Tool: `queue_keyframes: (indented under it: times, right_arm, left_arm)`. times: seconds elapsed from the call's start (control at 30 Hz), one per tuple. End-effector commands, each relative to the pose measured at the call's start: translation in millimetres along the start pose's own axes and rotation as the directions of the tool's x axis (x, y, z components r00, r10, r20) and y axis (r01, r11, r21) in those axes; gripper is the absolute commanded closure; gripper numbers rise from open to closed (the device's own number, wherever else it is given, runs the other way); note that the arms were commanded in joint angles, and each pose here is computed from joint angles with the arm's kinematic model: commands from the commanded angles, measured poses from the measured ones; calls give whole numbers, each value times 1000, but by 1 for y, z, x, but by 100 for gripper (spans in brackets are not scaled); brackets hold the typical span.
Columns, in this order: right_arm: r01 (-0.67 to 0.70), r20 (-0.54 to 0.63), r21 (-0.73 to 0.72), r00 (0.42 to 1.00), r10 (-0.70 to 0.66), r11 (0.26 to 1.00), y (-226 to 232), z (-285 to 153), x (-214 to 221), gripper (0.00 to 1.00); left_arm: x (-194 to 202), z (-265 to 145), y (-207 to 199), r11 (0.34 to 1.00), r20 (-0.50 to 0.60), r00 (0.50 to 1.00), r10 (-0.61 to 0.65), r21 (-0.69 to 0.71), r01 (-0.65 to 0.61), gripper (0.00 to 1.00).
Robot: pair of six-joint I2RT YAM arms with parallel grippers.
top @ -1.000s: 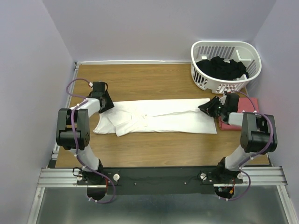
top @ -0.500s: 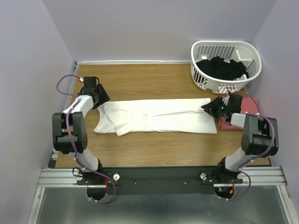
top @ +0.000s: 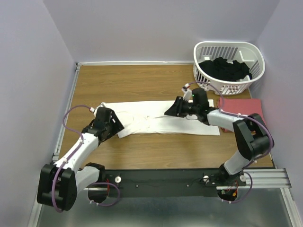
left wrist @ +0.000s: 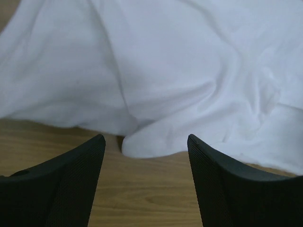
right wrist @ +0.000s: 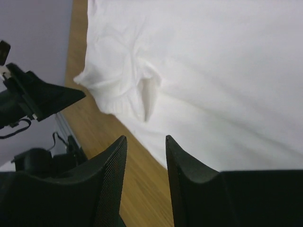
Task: Fold and stack the t-shirts
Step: Fold the tshirt
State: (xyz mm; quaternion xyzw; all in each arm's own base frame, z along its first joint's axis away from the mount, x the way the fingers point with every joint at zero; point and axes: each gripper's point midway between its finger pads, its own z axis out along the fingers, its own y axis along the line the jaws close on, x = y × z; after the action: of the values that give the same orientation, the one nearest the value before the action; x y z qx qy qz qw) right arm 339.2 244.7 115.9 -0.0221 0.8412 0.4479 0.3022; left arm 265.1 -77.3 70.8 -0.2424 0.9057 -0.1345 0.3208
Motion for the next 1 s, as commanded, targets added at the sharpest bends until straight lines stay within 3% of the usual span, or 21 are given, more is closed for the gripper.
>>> queue_keyframes:
  times: [0.0, 0.13, 0.77, 0.97]
  right_arm:
    - [-19, -123, -101, 992, 6, 995, 23, 35, 42, 56]
    - [-32, -200, -131, 980, 5, 991, 29, 65, 66, 60]
    - [-43, -323, -130, 946, -1, 991, 28, 123, 115, 61]
    - [-47, -337, -155, 941, -8, 987, 35, 124, 117, 74]
  left_arm:
    - [15, -6, 13, 979, 37, 980, -198, -48, 199, 24]
    - [19, -5, 27, 963, 84, 964, -251, -80, 258, 39]
    - [48, 13, 22, 988, -52, 990, -134, -82, 130, 43]
    - [53, 15, 21, 991, -82, 990, -111, -84, 104, 50]
